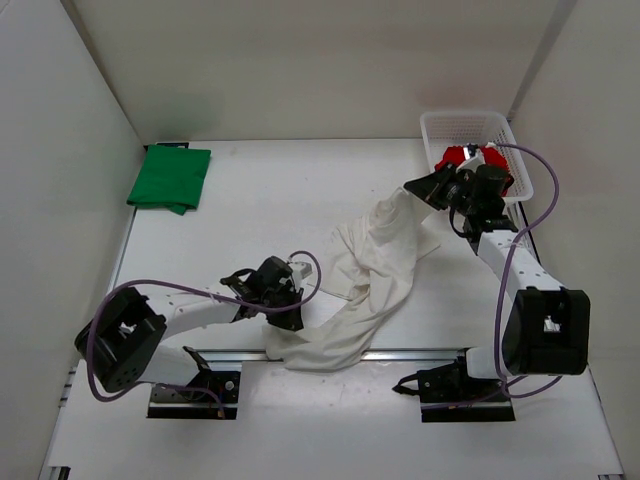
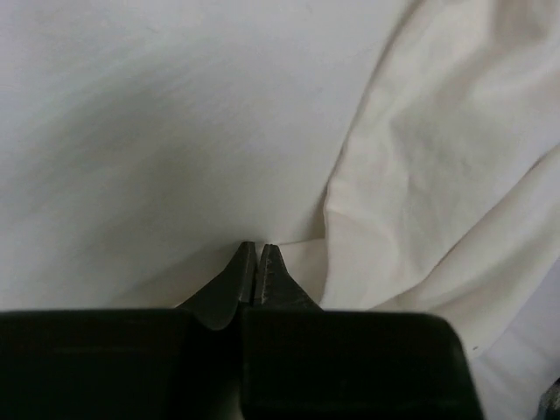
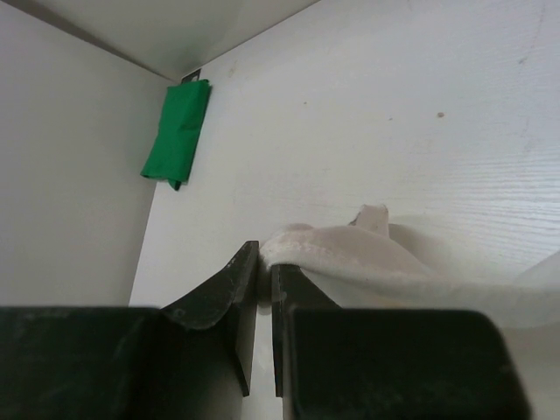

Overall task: Fold and stack the t-shirts
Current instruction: Flatten out the tshirt

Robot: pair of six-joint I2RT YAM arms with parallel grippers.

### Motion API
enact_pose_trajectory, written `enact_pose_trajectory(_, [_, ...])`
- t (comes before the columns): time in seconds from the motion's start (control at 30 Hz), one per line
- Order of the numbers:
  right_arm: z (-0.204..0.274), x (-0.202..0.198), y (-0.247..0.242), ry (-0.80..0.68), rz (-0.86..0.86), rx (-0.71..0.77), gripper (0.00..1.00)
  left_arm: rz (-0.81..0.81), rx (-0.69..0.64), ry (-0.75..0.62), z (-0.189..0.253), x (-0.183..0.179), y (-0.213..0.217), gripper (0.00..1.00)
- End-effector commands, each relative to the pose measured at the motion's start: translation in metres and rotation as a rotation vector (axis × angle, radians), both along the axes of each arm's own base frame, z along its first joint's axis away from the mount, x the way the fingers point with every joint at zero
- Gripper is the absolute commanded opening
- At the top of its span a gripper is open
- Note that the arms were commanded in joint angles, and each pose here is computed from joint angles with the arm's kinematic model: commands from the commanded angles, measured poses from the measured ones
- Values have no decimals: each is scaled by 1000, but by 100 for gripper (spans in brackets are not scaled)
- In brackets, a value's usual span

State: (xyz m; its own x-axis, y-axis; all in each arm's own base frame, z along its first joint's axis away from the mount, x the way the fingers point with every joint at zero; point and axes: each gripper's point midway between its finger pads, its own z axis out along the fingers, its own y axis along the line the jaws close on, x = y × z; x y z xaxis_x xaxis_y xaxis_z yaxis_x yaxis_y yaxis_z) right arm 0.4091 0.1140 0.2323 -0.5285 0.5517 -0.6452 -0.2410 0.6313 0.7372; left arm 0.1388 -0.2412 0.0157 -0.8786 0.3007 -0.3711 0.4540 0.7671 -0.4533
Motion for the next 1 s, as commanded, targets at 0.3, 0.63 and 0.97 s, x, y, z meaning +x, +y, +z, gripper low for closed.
enact_pose_trajectory(0.3, [-76, -22, -76, 219, -398, -219, 0, 403, -17, -297, 62, 151, 13, 9])
enact_pose_trajectory(0.63, [-19, -24, -29, 18, -364, -484, 36, 532, -26, -311, 66, 166, 50, 57])
enact_pose_trajectory(0.97, [-112, -71, 174, 30, 447, -633, 0, 646, 70, -202, 18, 128, 105, 53])
